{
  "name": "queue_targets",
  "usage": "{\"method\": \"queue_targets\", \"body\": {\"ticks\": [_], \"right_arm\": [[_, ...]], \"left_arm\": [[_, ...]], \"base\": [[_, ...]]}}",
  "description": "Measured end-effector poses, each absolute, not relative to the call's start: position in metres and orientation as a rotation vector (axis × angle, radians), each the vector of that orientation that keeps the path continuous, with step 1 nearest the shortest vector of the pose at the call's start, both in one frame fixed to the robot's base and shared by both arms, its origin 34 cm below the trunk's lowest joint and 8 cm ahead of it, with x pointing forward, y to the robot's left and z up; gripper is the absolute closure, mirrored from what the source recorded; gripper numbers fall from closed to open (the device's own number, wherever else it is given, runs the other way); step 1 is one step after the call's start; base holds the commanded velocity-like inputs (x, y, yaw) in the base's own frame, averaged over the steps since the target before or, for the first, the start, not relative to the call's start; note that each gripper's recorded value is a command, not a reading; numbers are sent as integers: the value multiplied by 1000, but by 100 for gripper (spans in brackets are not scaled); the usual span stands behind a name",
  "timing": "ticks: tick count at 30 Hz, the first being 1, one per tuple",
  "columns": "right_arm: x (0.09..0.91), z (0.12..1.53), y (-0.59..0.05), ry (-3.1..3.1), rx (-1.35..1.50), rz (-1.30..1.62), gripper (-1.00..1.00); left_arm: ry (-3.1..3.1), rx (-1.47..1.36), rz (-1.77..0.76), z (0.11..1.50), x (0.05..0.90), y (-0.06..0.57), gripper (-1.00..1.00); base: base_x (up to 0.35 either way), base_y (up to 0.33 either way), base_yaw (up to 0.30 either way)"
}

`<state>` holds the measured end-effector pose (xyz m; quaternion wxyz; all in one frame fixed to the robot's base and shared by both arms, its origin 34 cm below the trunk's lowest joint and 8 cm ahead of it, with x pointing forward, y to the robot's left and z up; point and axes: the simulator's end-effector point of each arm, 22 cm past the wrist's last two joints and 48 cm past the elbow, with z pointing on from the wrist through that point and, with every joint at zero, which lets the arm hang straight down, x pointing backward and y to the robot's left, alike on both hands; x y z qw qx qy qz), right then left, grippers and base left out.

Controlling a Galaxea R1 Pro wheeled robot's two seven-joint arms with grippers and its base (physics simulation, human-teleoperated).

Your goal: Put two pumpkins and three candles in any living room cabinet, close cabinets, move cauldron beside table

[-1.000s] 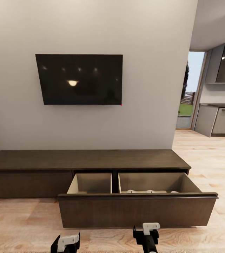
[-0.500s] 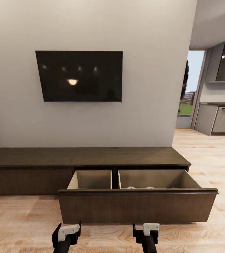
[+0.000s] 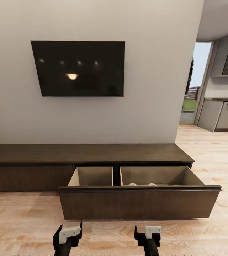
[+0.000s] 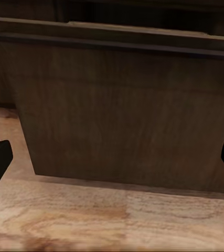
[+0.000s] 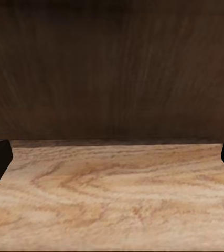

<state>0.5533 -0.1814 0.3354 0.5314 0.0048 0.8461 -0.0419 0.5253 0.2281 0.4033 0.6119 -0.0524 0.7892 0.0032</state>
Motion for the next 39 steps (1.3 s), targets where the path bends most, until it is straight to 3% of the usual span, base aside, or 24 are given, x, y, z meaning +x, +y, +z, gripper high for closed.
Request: {"method": "queue_targets", "body": {"ticks": [18,39], "right_arm": [[551,327,-182,2034,10,-102,-100],[551,328,-181,2034,9,-98,-100]], "left_arm": [[1846,-118,8,392,522,227,-100],[1847,-111,3,392,522,224,-100]], "base": [[23,0,0],[236,0,0]]}}
